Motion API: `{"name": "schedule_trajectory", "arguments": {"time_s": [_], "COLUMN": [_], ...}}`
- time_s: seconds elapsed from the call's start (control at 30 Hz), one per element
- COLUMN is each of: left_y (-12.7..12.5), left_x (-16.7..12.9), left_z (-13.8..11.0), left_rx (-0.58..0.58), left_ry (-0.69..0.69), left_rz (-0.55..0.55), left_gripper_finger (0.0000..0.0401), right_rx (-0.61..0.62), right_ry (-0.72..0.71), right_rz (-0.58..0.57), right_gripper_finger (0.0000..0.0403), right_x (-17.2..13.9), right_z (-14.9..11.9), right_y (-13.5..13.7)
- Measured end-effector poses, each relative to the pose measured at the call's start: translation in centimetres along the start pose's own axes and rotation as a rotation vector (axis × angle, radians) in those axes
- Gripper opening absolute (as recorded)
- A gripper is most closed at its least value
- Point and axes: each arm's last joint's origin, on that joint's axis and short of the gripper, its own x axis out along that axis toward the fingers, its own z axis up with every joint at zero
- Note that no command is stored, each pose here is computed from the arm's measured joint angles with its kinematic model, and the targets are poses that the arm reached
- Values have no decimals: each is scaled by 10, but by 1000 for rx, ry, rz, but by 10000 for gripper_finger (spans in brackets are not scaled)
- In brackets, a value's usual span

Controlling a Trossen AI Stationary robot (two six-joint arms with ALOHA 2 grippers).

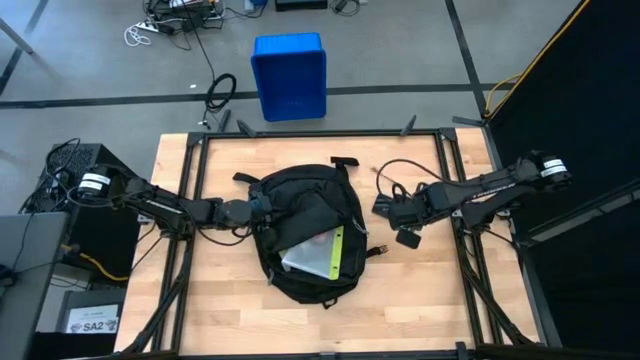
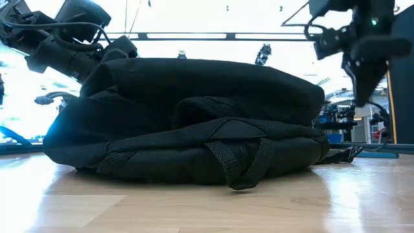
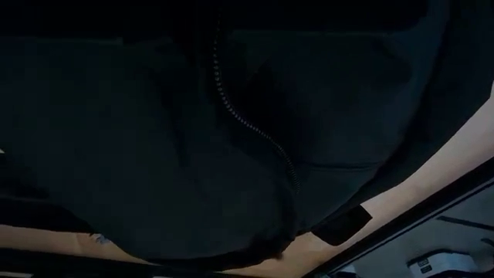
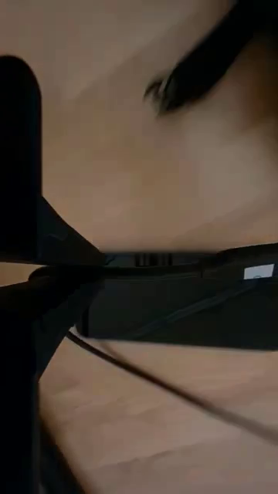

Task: Unpack backpack
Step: Remove the black charger cable from the black backpack, then remove the white zip bag from the black backpack

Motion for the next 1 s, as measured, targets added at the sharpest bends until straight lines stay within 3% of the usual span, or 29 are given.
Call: {"name": "schedule_trajectory", "arguments": {"time_s": [0.27, 0.57, 0.73, 1.0], "left_y": [0, 0, 0, 0], "left_x": [0, 0, 0, 0], "left_z": [0, 0, 0, 0], "left_rx": [0, 0, 0, 0], "left_ry": [2, 2, 2, 2], "left_rz": [0, -1, 0, 0], "left_gripper_finger": [0, 0, 0, 0], "right_rx": [-52, -67, -86, -134], "right_ry": [42, -24, -96, -210], "right_rz": [-31, 7, 40, 115], "right_gripper_finger": [94, 209, 238, 252], "right_x": [15, -3, -18, -27], "right_z": [-9, 2, 8, 16], "right_y": [-2, 2, 9, 21]}}
